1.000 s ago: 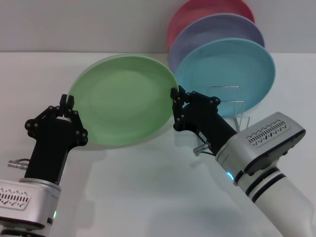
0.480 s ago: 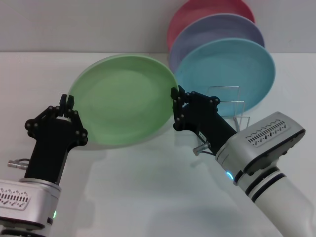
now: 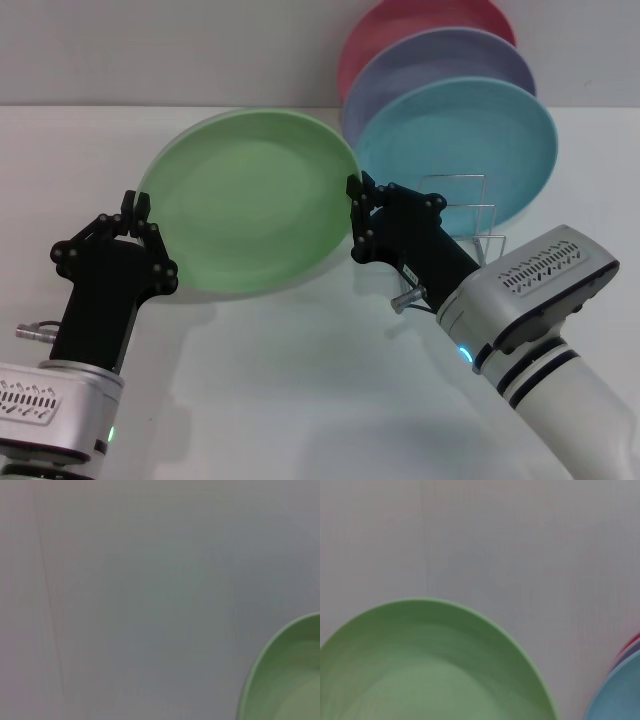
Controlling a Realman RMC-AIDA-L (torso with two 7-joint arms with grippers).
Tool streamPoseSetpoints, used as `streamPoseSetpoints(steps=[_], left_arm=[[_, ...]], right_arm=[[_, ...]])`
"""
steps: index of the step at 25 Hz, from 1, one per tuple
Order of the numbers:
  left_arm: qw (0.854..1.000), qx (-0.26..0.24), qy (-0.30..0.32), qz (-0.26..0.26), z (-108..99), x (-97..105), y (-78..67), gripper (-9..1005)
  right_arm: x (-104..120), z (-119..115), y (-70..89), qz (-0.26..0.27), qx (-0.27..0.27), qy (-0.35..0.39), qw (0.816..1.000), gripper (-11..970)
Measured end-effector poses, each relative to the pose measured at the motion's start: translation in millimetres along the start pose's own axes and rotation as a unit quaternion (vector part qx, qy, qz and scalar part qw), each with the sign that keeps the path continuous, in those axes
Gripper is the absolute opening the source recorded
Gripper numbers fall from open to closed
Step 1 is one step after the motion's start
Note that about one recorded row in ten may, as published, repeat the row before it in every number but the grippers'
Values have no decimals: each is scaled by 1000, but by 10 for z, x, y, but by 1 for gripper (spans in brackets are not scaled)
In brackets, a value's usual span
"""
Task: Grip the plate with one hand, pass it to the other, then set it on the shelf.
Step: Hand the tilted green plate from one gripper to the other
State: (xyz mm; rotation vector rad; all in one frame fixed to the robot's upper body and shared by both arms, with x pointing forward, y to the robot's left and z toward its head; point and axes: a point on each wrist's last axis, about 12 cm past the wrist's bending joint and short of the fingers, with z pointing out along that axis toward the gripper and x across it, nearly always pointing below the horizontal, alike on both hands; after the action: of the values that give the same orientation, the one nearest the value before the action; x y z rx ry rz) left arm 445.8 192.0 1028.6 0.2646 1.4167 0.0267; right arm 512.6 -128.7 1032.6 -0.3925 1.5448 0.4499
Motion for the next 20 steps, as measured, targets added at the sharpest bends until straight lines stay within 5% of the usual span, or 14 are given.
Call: streamPoseSetpoints(steps=[13,20], left_arm=[[1000,9,-1,-14,19,6,-7,42],[1000,14,1,-17,36,11,-16,177]], right_arm=[[4,-11,-13,1,5,-1,1000,24],[-18,-21,-28,0,9,-12,1000,27]])
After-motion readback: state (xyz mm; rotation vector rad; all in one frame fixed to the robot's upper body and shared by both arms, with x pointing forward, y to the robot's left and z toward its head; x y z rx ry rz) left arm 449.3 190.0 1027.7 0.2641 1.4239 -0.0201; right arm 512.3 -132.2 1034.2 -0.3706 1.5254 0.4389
